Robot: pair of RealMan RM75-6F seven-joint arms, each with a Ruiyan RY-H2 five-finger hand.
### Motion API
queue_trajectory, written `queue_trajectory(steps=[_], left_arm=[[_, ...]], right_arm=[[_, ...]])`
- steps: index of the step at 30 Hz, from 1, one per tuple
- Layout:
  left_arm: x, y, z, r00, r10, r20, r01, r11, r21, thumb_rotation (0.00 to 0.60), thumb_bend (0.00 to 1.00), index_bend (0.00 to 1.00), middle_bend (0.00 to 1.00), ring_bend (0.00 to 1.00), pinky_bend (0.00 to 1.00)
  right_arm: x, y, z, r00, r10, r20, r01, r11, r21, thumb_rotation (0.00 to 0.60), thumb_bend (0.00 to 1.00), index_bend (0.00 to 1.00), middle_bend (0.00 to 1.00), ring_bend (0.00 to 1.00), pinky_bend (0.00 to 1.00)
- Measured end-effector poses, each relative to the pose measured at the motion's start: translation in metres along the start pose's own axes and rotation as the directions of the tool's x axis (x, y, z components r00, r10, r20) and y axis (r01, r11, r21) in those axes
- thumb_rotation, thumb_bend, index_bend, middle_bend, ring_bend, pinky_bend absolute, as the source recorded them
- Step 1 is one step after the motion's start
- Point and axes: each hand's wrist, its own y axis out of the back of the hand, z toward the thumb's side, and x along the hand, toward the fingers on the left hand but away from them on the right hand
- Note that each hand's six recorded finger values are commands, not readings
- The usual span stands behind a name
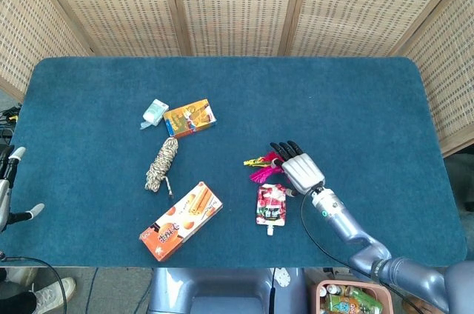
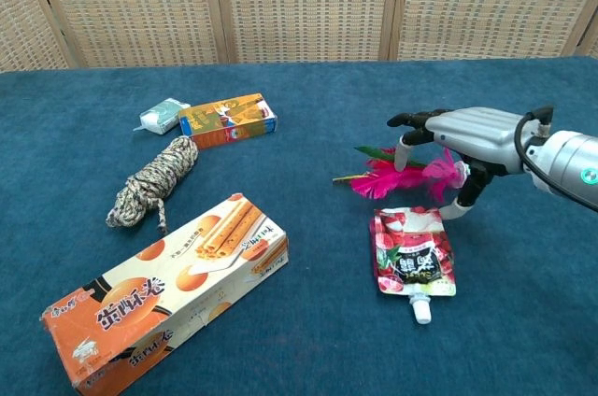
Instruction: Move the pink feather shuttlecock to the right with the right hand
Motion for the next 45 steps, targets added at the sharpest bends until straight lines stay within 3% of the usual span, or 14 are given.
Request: queue_trajectory(steps=[17, 26, 41, 45], left_arm=[[0.007, -0.002, -0.002, 1.0, -0.02, -0.012, 0.02, 1.0, 0.0, 0.6, 0.0, 0.0, 0.0, 0.0, 0.0], [0.006, -0.004, 0.002, 1.0, -0.025, -0.003, 0.025, 1.0, 0.004, 0.6, 0.0, 0.0, 0.0, 0.0, 0.0], [0.007, -0.003, -0.002, 1.0, -0.027, -0.016, 0.027, 1.0, -0.003, 0.6, 0.0, 0.0, 0.0, 0.0, 0.0], [0.008, -0.004, -0.002, 0.999, -0.029, -0.014, 0.029, 1.0, -0.003, 0.6, 0.0, 0.0, 0.0, 0.0, 0.0]], right_arm=[[-0.013, 0.025, 0.003, 0.998, -0.068, 0.016, 0.068, 0.997, -0.044, 0.6, 0.09, 0.37, 0.0, 0.0, 0.0], [-0.019, 0.02, 0.004, 0.998, -0.067, 0.018, 0.067, 0.997, -0.024, 0.6, 0.09, 0.41, 0.0, 0.0, 0.0], [-0.043, 0.008, -0.005, 0.986, -0.131, 0.101, 0.131, 0.991, 0.007, 0.6, 0.4, 0.52, 0.0, 0.0, 0.0], [-0.045, 0.007, -0.006, 0.984, -0.141, 0.104, 0.142, 0.99, 0.0, 0.6, 0.41, 0.57, 0.0, 0.0, 0.0]])
